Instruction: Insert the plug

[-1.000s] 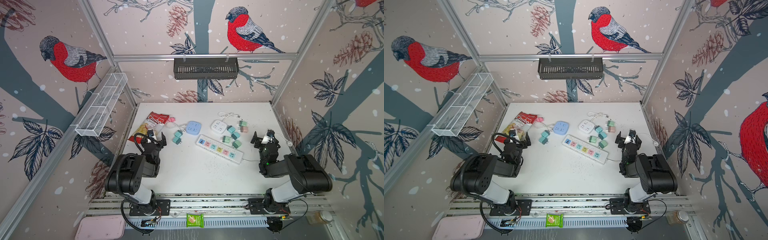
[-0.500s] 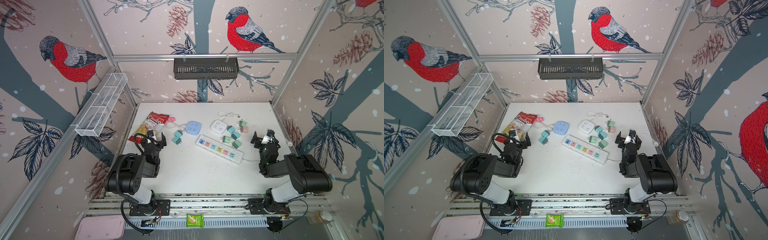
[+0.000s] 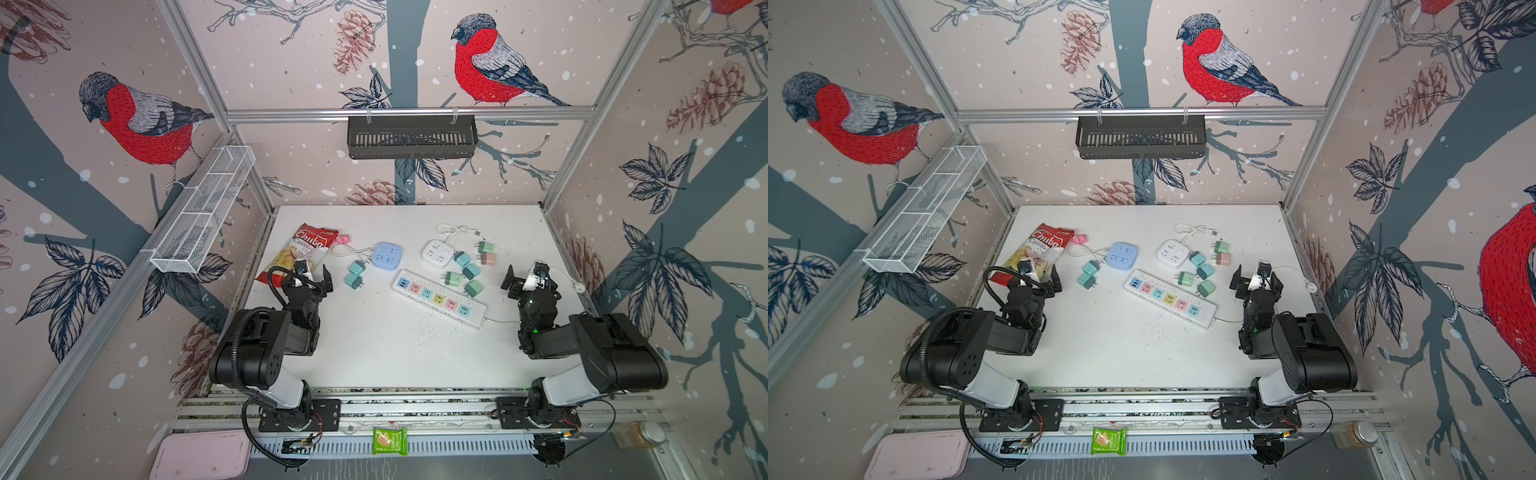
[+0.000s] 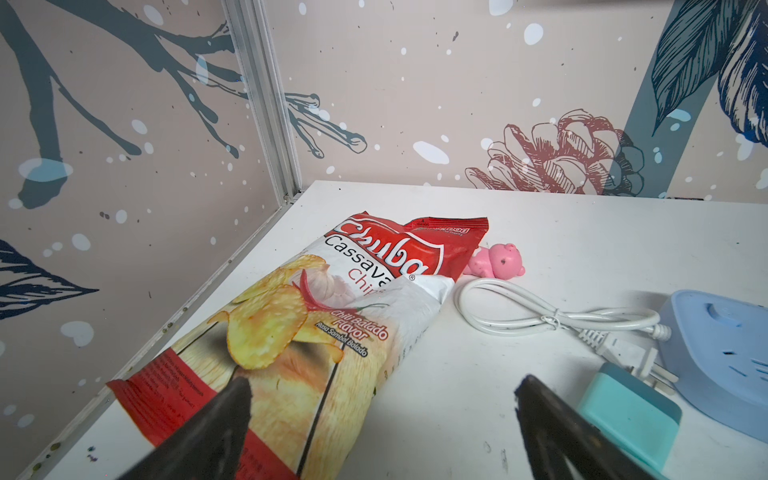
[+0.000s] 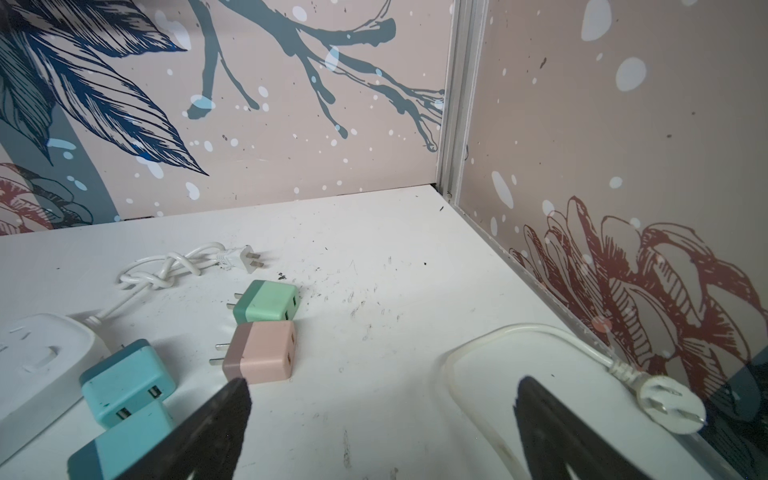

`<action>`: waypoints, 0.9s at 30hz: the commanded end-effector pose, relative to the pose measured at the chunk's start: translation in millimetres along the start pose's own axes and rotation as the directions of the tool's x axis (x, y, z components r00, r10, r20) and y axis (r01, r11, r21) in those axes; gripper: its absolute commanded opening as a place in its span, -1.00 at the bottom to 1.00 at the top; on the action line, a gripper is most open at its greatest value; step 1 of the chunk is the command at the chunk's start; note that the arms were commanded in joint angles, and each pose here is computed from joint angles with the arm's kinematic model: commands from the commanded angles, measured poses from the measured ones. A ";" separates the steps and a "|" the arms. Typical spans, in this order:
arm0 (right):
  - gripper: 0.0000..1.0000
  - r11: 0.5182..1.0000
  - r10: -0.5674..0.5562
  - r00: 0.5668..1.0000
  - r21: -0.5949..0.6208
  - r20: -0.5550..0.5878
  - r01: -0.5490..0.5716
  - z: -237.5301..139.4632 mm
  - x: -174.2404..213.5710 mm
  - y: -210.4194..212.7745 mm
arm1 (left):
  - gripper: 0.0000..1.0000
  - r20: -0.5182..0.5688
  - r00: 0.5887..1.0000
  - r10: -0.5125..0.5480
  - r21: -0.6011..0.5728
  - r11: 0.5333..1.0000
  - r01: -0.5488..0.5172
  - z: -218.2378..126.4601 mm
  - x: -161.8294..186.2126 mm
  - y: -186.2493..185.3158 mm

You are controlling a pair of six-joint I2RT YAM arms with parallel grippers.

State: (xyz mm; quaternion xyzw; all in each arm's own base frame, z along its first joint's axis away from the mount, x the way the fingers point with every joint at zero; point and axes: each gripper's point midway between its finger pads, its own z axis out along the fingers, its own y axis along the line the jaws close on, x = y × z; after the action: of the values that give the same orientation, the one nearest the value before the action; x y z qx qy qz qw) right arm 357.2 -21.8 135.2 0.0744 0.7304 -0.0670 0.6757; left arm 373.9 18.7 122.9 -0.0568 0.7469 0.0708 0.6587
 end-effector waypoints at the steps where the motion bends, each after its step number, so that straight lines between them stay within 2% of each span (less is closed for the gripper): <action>1: 1.00 0.998 0.006 1.000 0.056 0.030 -0.007 0.3 -18.4 -8.4 | 0.97 0.037 0.999 -0.010 0.000 1.000 0.010 -1.6 -8.8 0.4; 4: 0.99 0.998 0.003 1.000 0.063 0.023 -0.004 1.7 -30.8 -7.4 | 0.97 0.044 0.999 -0.005 -0.007 1.000 0.005 -3.8 -17.7 -0.4; 7: 0.99 0.991 0.047 0.998 0.120 0.034 -0.050 -1.6 -41.2 -16.2 | 0.97 0.036 0.999 -0.011 -0.031 0.999 0.012 -5.8 -32.5 3.4; 10: 0.99 0.960 0.158 0.983 0.219 0.089 -0.175 -11.3 -58.0 -36.9 | 0.97 0.045 0.997 -0.066 -0.070 0.995 0.069 -9.4 -51.8 11.3; 12: 0.99 0.926 0.252 0.963 0.266 0.095 -0.268 -13.3 -63.0 -49.8 | 0.97 0.078 0.990 -0.115 -0.047 0.992 0.119 -15.0 -69.1 9.9; 15: 0.99 0.928 0.312 0.950 0.206 0.021 -0.309 -6.3 -74.4 -43.0 | 0.97 0.122 0.974 -0.192 -0.005 0.981 0.194 -28.0 -92.9 8.3; 17: 0.99 0.960 0.262 0.961 0.123 -0.087 -0.251 -1.0 -76.3 -26.5 | 0.97 0.134 0.960 -0.244 -0.014 0.969 0.248 -36.3 -102.8 13.6; 19: 0.99 0.944 0.277 0.954 0.218 -0.117 -0.247 -3.5 -75.4 -40.6 | 0.97 0.135 0.948 -0.287 -0.025 0.956 0.293 -44.2 -109.9 18.6; 20: 1.00 0.917 0.308 0.947 0.295 -0.089 -0.270 -7.9 -73.5 -54.7 | 0.97 0.129 0.943 -0.307 -0.026 0.950 0.313 -47.8 -112.6 19.9; 21: 0.99 0.903 0.330 0.941 0.313 -0.069 -0.293 -10.7 -72.1 -62.2 | 0.97 0.123 0.936 -0.330 -0.014 0.943 0.334 -51.1 -118.0 18.9; 24: 0.99 0.904 0.405 0.913 0.168 -0.042 -0.393 -16.4 -77.5 -51.8 | 0.97 0.060 0.920 -0.388 0.053 0.921 0.386 -58.5 -121.4 7.3; 26: 0.99 0.889 0.449 0.892 0.113 -0.038 -0.443 -23.8 -81.5 -43.5 | 0.97 0.042 0.907 -0.418 0.111 0.905 0.412 -63.8 -131.5 -1.3; 27: 0.99 0.867 0.492 0.869 0.116 -0.049 -0.484 -27.5 -81.3 -42.7 | 0.97 0.016 0.910 -0.414 0.109 0.906 0.410 -67.0 -138.3 -2.2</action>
State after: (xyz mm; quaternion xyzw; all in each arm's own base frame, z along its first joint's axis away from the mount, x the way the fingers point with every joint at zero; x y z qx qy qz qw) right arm 329.8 -76.7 214.8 0.2820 0.7125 -0.0044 0.6426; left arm 328.8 16.8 275.4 -0.1738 0.6709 -0.0612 0.7183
